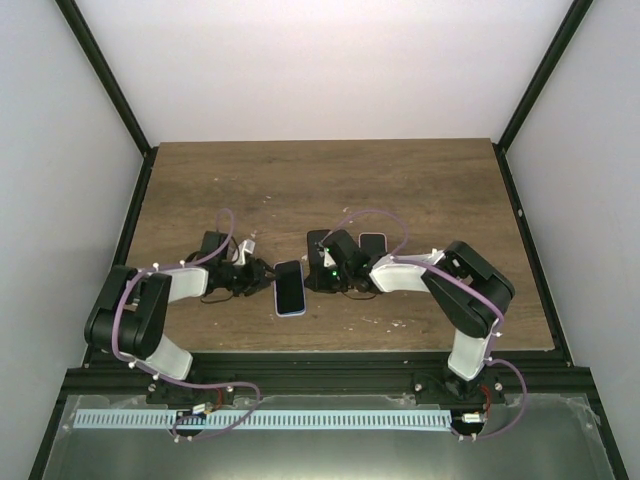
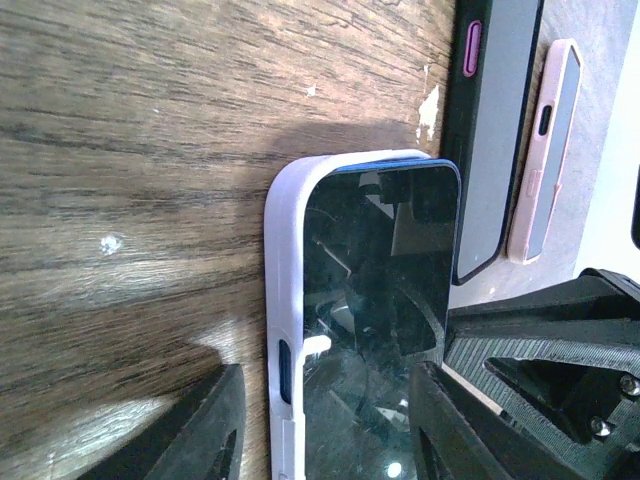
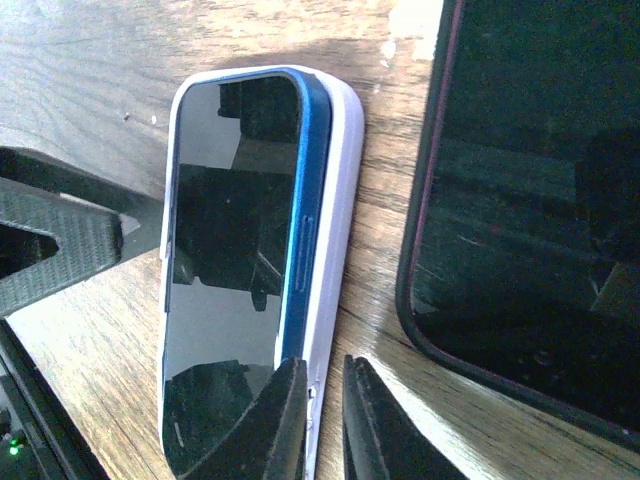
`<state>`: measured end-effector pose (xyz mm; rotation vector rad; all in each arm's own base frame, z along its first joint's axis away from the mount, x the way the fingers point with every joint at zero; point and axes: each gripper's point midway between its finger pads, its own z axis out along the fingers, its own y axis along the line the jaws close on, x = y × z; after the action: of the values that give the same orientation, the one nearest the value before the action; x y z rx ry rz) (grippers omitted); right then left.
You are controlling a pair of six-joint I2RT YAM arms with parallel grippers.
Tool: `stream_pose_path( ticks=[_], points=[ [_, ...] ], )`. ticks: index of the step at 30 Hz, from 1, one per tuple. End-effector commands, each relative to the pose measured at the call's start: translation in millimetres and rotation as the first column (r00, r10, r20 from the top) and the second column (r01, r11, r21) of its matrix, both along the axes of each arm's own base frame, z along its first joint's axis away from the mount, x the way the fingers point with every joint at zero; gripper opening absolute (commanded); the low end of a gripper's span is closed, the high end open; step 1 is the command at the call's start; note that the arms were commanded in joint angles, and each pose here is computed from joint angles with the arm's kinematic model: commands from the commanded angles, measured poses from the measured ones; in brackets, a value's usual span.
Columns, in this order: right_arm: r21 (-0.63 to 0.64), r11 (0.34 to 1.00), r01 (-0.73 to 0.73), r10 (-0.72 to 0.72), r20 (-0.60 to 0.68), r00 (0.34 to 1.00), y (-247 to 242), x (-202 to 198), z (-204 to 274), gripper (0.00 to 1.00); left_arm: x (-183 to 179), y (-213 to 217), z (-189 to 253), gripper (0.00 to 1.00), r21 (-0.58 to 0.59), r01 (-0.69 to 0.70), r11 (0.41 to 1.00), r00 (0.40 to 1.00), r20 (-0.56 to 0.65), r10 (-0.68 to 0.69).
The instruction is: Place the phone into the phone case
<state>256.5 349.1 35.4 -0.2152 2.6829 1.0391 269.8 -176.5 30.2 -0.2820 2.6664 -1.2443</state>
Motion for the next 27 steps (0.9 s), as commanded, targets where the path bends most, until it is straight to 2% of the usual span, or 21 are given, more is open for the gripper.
stream_pose_path(
  ticks=[1, 12, 20, 27],
  points=[
    [0.031, 0.999, -0.034, 0.034, 0.018, 0.999, 10, -1, 5, 0.09, -4, 0, -10, 0.45, 0.013, 0.012, 1.0, 1.0, -0.012, -0.011],
    [0.034, 0.997, -0.074, 0.074, -0.008, 0.997, 23, -8, -5, 0.02, -14, -9, -13, 0.39, -0.04, 0.027, 0.999, 0.999, -0.04, -0.029],
    [0.017, 0.996, -0.085, 0.085, -0.016, 0.996, 23, -16, -6, 0.01, -25, -26, -8, 0.35, -0.079, 0.059, 0.995, 0.997, -0.051, -0.063],
    [-0.02, 0.999, -0.042, 0.042, 0.01, 0.999, -4, -26, 7, 0.04, -39, -44, -1, 0.33, -0.096, 0.1, 0.99, 0.993, -0.052, -0.105]
  ],
)
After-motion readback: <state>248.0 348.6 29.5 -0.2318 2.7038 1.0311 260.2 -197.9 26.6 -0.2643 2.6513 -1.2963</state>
